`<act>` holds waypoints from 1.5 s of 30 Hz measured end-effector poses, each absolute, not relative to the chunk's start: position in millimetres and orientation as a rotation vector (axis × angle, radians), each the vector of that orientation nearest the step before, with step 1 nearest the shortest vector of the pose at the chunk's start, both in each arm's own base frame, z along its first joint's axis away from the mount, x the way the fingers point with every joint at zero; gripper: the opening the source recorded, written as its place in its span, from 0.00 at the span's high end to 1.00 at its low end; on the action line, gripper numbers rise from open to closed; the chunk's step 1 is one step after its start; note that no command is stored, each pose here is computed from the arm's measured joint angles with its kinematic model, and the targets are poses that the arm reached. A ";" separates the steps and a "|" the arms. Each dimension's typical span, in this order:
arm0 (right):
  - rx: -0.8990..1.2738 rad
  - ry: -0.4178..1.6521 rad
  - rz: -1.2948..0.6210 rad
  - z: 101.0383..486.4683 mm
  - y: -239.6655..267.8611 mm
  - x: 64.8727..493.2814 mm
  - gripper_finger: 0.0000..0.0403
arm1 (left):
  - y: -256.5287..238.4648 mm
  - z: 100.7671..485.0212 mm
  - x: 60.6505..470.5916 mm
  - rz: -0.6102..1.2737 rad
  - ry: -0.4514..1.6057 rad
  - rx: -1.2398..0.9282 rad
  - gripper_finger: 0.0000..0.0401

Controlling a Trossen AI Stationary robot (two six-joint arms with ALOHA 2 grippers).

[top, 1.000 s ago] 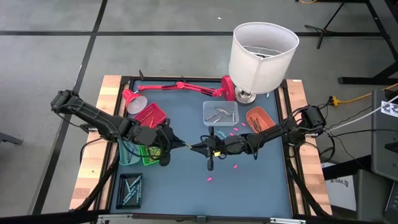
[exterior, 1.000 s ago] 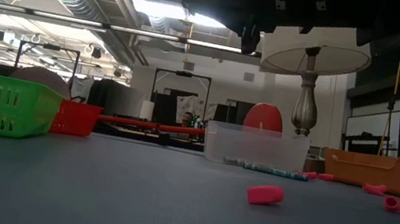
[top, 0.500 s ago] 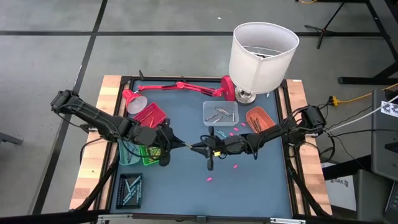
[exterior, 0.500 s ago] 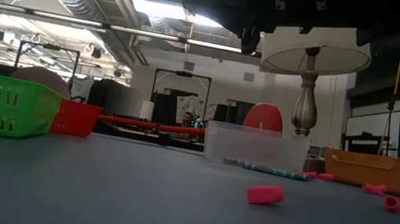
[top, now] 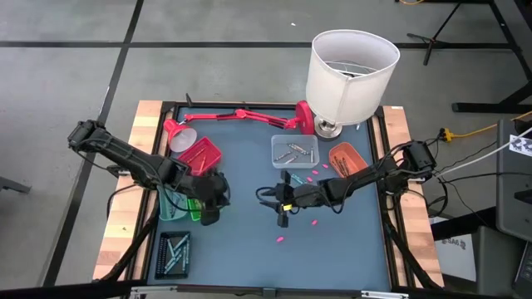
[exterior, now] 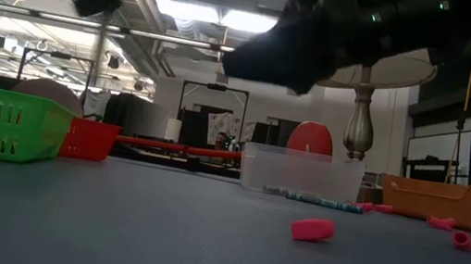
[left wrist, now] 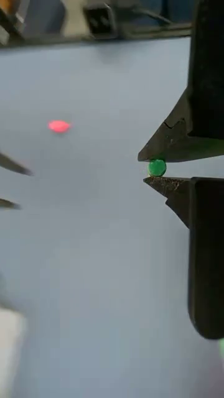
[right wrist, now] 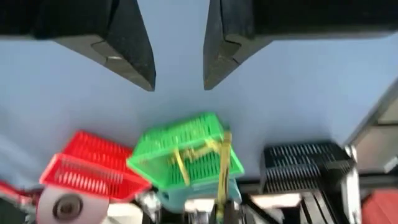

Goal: Sort crayons
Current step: Put the green crayon into the green bin

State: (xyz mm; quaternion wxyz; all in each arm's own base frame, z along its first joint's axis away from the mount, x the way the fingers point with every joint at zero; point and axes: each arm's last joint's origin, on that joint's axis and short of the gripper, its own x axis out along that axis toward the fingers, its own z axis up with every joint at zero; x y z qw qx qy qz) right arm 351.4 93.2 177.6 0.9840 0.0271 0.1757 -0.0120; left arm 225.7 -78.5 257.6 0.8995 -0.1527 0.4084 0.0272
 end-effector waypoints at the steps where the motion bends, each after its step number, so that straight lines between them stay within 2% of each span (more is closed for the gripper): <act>1: 0.053 0.375 -0.027 175.5 93.0 350.7 0.68 | -77.8 255.4 223.2 0.070 0.881 -0.328 0.98; 5: 0.067 0.429 -0.038 170.6 92.4 348.6 0.68 | -76.2 249.4 215.5 0.099 0.989 -0.367 0.98; 9: 0.075 0.444 -0.042 169.2 92.2 347.9 0.67 | -76.4 248.5 214.0 0.088 1.014 -0.375 0.98; 25: 0.074 0.444 -0.042 169.2 92.2 347.9 0.67 | -70.0 270.0 196.6 0.057 0.926 -0.425 0.98; 32: 0.063 0.481 -0.047 165.8 91.6 346.2 0.67 | -61.5 265.2 173.8 0.162 1.088 -0.421 0.98; 39: 0.092 0.600 -0.231 153.4 85.3 337.7 0.67 | -58.7 237.5 166.5 0.292 1.188 -0.483 0.97; 45: 0.145 0.739 -0.391 140.1 79.5 324.5 0.68 | -56.2 218.7 160.0 0.375 1.233 -0.523 0.92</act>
